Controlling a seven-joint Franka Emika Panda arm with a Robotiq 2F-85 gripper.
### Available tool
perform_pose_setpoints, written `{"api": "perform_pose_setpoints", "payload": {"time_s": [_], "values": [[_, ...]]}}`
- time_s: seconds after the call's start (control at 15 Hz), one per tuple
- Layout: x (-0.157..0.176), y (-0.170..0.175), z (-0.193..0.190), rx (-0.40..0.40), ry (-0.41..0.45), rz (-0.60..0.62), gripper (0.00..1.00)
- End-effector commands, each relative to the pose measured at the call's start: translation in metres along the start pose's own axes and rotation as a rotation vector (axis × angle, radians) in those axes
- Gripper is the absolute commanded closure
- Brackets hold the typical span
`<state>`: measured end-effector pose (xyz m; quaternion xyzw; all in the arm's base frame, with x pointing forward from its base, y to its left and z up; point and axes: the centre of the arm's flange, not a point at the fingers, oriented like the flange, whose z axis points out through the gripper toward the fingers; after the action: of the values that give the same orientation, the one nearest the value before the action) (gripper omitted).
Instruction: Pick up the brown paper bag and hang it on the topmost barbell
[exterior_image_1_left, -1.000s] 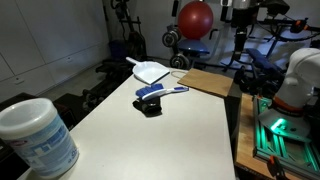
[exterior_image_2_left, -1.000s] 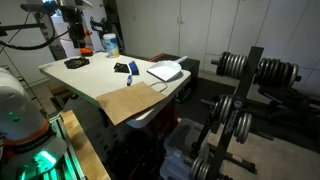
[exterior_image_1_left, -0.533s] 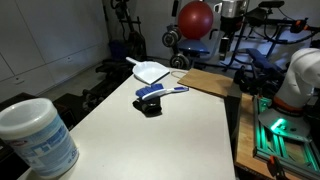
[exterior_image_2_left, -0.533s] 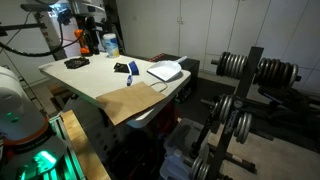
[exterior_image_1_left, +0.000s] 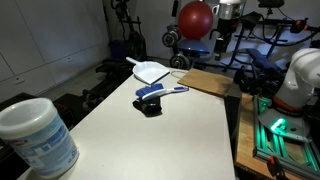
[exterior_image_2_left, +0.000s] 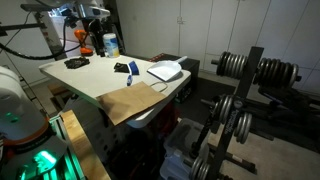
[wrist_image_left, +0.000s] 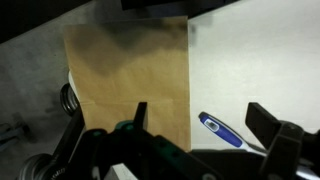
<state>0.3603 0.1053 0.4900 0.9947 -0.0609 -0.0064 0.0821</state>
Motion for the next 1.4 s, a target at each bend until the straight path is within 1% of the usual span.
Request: {"api": "perform_pose_setpoints", "payload": {"time_s": [0.0,0.07,0.13,0.2,0.27,0.47,0.67,0.73,0.8,0.87,1.07,1.33], "values": [[0.052,0.037,0.018,0.033,0.046,0.118,0.00],[0.063,0.046,0.023,0.048,0.046,0.129,0.00],[0.080,0.054,0.030,0.062,0.069,0.137,0.00],[0.090,0.060,0.035,0.076,0.090,0.140,0.00],[0.105,0.065,0.047,0.102,0.096,0.137,0.00],[0.135,0.071,0.075,0.140,0.104,0.139,0.00],[0.161,0.072,0.105,0.170,0.096,0.130,0.00],[0.171,0.073,0.114,0.199,0.085,0.109,0.00],[0.179,0.074,0.123,0.201,0.085,0.110,0.00],[0.187,0.074,0.130,0.220,0.079,0.102,0.00],[0.206,0.073,0.152,0.232,0.066,0.098,0.00],[0.219,0.066,0.181,0.233,0.026,0.107,0.00]]}}
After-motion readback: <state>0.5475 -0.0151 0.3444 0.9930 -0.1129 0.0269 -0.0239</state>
